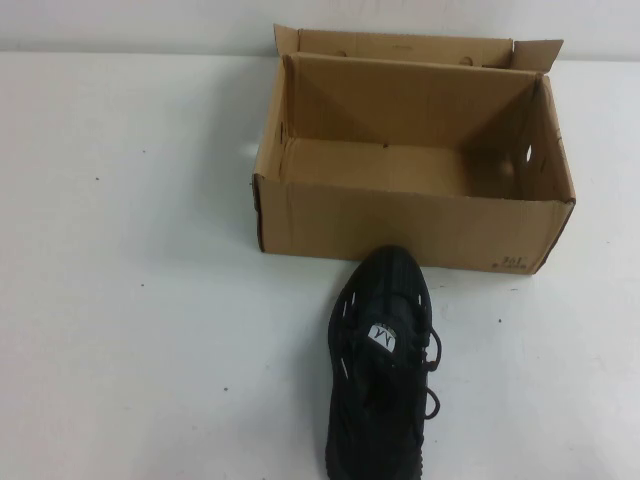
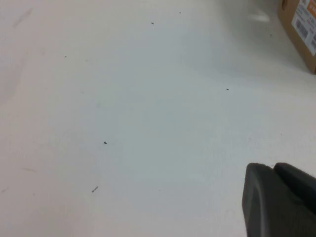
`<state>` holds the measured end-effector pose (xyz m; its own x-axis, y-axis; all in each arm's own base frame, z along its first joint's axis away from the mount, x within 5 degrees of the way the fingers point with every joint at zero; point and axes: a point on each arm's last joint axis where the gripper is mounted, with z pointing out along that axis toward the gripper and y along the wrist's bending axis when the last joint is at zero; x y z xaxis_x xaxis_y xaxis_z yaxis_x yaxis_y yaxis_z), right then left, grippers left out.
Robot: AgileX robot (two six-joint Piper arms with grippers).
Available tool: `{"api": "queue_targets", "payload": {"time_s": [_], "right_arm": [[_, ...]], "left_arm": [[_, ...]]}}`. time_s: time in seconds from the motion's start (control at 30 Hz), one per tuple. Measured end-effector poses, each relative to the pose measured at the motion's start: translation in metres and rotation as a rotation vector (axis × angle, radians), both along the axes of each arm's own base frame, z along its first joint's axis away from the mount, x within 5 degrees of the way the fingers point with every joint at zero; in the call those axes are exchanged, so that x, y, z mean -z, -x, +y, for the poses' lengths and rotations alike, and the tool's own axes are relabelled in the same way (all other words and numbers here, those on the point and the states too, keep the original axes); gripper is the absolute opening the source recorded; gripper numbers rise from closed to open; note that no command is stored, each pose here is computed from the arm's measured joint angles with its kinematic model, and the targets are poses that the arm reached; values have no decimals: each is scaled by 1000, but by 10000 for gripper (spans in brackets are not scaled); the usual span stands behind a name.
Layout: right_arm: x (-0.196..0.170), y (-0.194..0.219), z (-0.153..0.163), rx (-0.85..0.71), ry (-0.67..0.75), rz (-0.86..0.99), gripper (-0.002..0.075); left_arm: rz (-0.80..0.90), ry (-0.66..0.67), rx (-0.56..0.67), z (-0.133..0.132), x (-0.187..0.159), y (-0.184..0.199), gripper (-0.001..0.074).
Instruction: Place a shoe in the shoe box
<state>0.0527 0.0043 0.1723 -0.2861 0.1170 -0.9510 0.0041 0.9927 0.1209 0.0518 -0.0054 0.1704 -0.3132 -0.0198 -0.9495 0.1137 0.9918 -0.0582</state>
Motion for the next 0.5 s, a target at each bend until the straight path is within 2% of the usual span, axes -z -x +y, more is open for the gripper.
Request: {"api": "queue_targets", "payload": {"time_s": [0.5], "right_arm": [[0, 0, 0, 0, 0, 0, -17]], "left_arm": [[-48, -16, 6, 0, -4, -1, -2]]}}
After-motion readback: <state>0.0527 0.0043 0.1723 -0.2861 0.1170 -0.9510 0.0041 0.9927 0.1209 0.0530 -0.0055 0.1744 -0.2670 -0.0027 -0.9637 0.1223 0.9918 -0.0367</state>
